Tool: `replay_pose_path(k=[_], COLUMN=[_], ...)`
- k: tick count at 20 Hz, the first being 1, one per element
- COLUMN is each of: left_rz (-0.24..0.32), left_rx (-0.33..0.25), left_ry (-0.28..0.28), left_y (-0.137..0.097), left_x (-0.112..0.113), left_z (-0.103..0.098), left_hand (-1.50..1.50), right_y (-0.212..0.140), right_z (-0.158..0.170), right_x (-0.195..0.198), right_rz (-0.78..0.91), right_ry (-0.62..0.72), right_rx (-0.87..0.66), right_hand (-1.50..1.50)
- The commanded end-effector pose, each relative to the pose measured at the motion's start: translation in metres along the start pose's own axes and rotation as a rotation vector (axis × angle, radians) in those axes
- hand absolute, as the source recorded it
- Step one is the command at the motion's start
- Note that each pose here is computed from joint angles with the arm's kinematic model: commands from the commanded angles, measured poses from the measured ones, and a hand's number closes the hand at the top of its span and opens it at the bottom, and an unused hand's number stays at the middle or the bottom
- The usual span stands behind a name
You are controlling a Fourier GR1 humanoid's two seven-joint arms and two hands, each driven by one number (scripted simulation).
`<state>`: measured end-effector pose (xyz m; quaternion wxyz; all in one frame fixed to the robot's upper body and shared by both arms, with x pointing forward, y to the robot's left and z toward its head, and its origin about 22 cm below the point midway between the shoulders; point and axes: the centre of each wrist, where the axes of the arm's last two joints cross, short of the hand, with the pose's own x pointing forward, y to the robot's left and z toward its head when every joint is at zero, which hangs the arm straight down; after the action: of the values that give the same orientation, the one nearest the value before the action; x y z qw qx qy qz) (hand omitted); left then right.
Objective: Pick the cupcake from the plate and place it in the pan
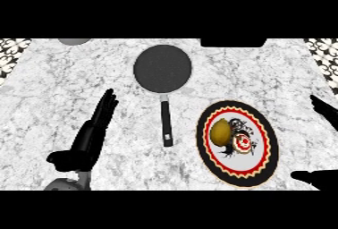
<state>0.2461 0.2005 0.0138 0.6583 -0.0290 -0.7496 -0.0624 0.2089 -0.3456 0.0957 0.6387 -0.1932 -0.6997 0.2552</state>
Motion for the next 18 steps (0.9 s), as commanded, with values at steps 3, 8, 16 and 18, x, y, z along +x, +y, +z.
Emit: replay_pose_path(k=[3, 8, 16, 18], left_rz=[0.016, 0.019, 0.021, 0.006], left_rx=[0.002, 0.007, 0.009, 0.002], left_ry=[-0.016, 0.011, 0.001, 0.010], left_y=[-0.005, -0.001, 0.007, 0.008], left_x=[0.000, -0.018, -0.006, -0.003], left_z=[-0.009, 0.007, 0.001, 0.002], left_hand=[0.00, 0.00, 0.00, 0.00], right_y=[0.022, 0.052, 0.091, 0.083], right_z=[-0.019, -0.033, -0.052, -0.048], right_x=[0.017, 0.028, 0.020, 0.022], right_rz=[0.237, 0.369, 0.437, 0.446], right_ry=[0.135, 0.181, 0.251, 0.280], right_rx=[0.206, 0.371, 0.428, 0.436], right_hand=[-1.50, -1.50, -1.50, -1.50])
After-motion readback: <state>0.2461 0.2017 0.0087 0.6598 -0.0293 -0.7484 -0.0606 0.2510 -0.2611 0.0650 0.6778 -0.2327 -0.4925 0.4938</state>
